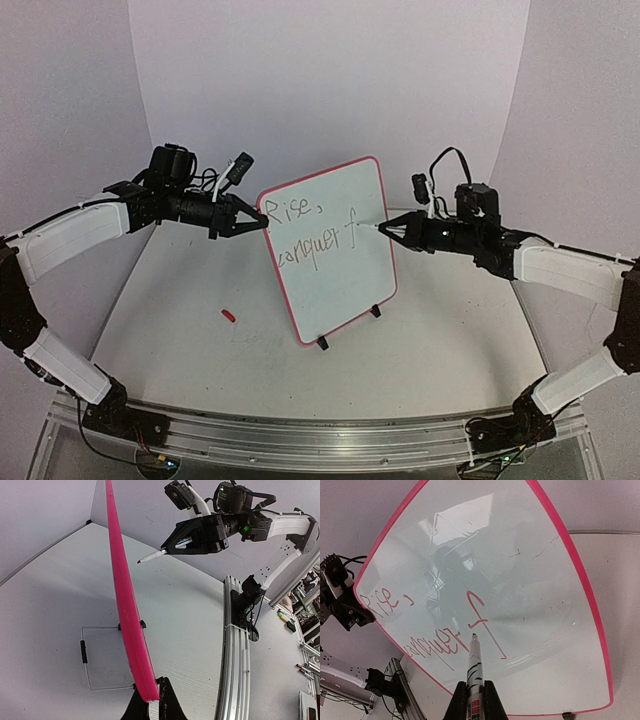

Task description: Write a sentence on the whiteboard

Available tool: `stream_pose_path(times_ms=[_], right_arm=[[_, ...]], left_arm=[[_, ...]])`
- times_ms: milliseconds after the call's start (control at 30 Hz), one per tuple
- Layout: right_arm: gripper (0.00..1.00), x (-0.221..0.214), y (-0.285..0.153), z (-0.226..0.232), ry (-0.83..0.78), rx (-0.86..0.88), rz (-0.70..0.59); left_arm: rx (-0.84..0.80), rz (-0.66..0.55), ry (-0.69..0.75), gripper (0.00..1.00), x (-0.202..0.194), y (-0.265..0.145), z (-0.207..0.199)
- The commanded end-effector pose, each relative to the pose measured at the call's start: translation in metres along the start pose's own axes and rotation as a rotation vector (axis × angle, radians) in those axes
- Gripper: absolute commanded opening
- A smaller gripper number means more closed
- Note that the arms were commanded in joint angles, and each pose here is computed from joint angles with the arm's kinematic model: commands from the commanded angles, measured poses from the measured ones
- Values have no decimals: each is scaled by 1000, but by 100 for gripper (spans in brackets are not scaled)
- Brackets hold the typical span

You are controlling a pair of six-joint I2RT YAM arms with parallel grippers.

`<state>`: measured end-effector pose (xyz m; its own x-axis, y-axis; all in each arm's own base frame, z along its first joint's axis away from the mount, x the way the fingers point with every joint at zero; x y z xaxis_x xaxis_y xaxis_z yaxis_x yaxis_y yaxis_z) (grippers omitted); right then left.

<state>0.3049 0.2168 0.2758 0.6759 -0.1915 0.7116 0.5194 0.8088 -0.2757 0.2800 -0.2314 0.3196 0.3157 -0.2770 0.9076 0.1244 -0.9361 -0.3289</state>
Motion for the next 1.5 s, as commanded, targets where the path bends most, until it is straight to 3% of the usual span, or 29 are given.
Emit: stream_pose_path(times_ms=[0, 867, 1467], right_arm=[[0, 9, 5, -1, -30, -18, -22], [0, 23, 4, 1, -39, -58, -83], [0, 12, 11, -1, -22, 4, -18]], left_arm=[[-63, 168, -100, 0, -42, 19, -7], [-60, 165, -92, 0, -41, 17, -8], [-60, 164, -89, 0, -40, 16, -10]])
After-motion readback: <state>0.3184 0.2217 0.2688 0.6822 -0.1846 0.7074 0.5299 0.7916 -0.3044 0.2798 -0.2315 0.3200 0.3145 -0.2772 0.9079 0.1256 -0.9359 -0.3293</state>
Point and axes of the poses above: each gripper's point midway between its finger pads, its own y axis out along the fingers, its own z axis along the line the jaws close on, x = y × z, the point moved 8 cm from there along -y, back along the fingers, and after that the axes turned 2 degrees about y, right-handed, at the moved point
